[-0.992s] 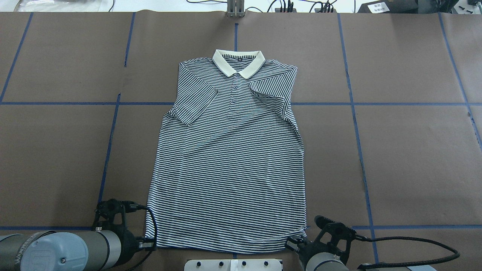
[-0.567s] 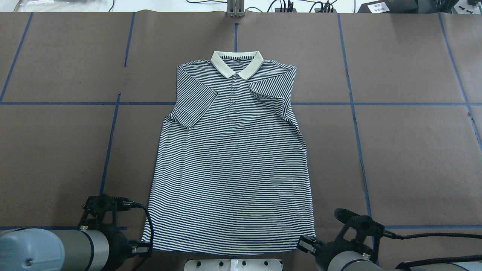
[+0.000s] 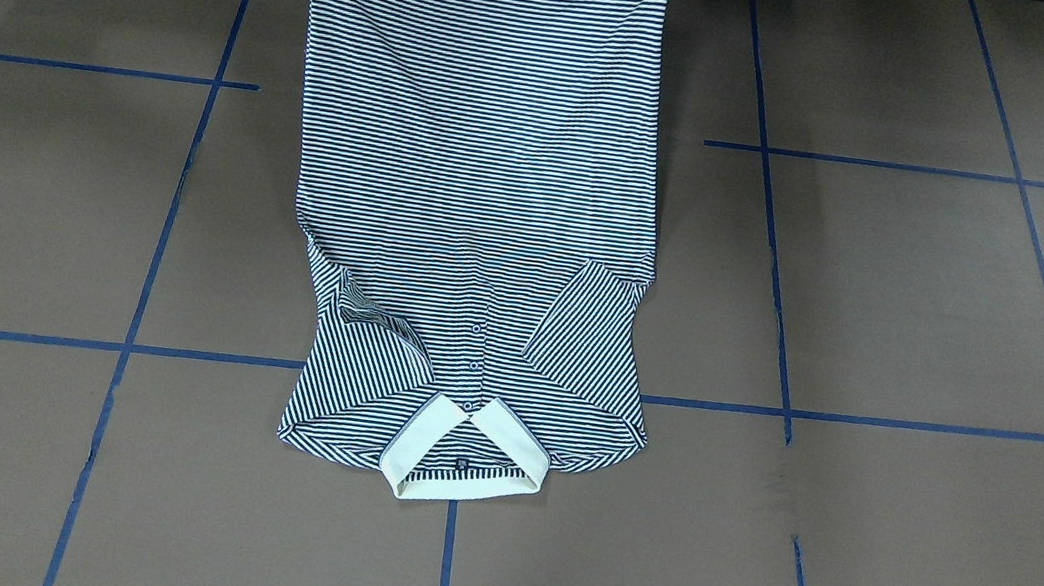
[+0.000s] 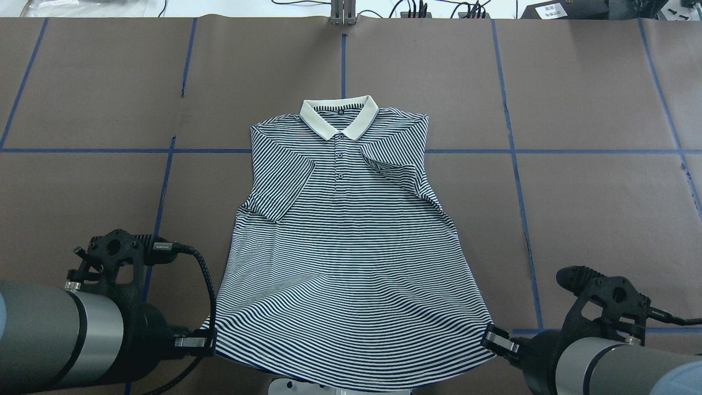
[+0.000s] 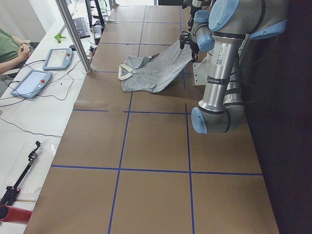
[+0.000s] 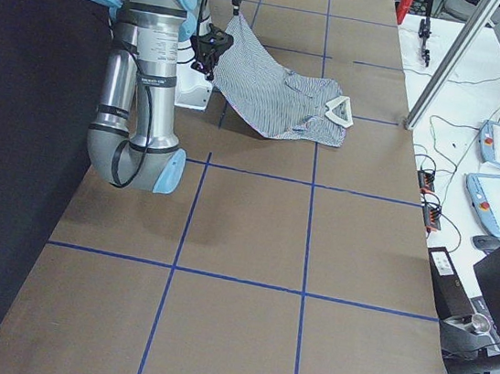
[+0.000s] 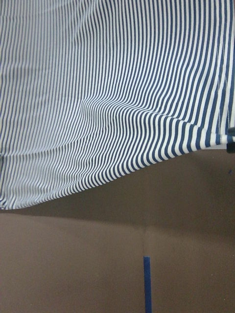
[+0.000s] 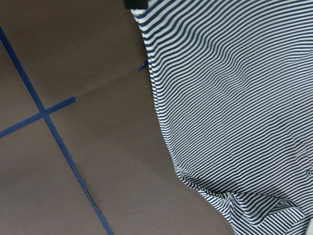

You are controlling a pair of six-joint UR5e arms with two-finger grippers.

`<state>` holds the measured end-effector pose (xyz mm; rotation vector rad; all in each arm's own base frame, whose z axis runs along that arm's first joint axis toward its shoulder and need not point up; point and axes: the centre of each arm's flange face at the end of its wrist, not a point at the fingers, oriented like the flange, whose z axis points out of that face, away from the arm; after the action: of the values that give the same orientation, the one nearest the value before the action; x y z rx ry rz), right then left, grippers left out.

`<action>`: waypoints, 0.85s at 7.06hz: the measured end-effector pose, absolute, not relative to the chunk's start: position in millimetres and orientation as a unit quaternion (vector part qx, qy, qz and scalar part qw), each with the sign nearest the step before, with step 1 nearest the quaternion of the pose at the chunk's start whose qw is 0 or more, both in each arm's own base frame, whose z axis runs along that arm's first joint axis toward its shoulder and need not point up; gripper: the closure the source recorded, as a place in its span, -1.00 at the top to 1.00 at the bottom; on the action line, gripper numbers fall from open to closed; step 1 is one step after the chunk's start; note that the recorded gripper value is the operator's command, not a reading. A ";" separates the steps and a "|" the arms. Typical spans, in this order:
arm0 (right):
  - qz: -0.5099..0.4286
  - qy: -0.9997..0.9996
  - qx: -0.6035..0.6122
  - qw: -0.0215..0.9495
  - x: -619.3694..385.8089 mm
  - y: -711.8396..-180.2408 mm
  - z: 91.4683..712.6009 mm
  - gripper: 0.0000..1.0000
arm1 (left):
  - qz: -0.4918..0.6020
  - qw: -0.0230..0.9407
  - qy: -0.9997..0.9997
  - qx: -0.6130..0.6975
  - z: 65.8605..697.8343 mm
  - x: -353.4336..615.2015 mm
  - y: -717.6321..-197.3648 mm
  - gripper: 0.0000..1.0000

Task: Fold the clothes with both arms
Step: 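Lift the hem with both grippers and fold it toward the collar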

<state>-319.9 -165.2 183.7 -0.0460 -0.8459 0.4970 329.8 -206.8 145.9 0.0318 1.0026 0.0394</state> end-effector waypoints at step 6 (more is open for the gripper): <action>0.273 -0.387 0.042 0.880 -338.5 -353.6 162.5 -1.00 | 0.011 0.907 0.400 0.131 165.8 369.1 -399.1 -1.00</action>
<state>-338.5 -353.6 162.5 0.0872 -0.8063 0.5682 369.1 -399.1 165.8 0.2710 0.8247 0.0235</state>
